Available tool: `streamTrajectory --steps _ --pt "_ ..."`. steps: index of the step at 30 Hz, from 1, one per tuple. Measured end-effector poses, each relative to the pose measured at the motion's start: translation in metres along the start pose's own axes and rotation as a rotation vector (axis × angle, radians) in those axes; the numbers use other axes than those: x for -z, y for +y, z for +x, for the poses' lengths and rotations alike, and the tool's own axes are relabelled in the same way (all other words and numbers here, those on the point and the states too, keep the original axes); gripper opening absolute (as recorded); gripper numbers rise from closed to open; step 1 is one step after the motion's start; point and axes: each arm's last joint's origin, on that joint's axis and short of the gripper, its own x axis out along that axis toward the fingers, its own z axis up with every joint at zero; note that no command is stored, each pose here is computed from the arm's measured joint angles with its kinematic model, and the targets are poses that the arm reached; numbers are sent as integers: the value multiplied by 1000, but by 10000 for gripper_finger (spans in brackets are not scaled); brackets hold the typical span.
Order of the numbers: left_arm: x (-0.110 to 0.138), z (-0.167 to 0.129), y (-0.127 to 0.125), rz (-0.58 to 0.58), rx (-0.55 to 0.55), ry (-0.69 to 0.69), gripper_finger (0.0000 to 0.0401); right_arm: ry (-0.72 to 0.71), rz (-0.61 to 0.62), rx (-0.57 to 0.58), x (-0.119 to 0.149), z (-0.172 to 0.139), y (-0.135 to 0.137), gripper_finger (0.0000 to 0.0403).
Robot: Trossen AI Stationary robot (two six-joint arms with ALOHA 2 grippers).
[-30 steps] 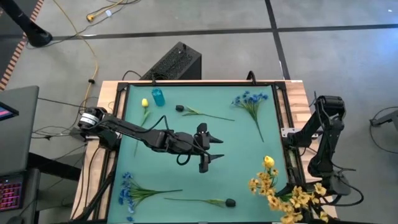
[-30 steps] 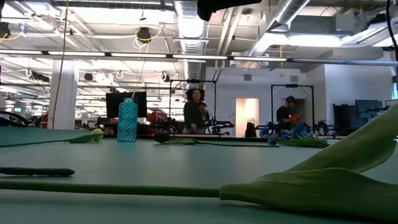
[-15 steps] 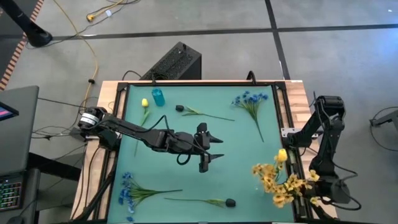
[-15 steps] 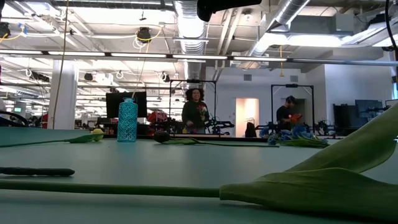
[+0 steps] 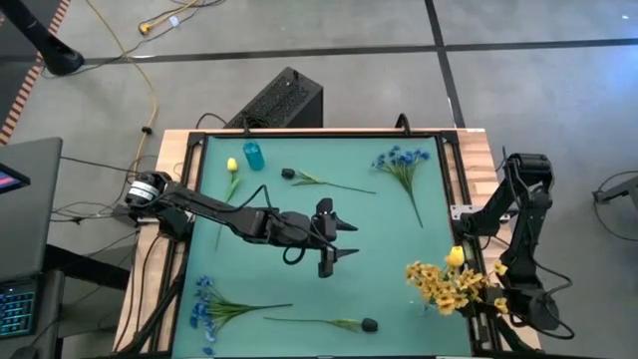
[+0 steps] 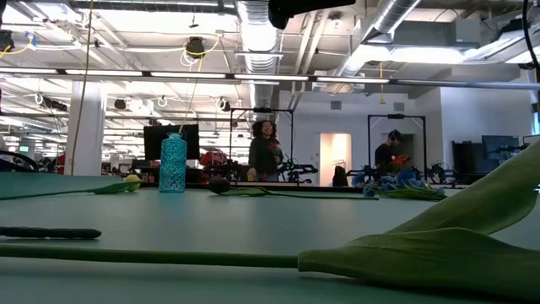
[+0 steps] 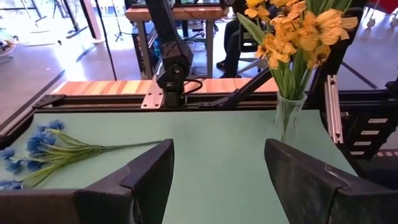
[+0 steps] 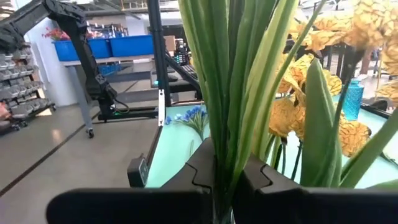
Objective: Sort flowers into vase by color
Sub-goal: Put the yellow flower into the transparent vase
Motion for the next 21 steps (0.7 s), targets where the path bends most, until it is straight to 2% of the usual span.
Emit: streamTrajectory --steps 4,10,21 --pt "0 0 0 0 0 0 240 1 2 -2 0 0 0 56" --pt "0 0 -1 1 27 2 240 4 5 -12 0 0 0 87" --pt "0 0 0 5 26 2 240 10 22 -29 -1 -1 1 194"
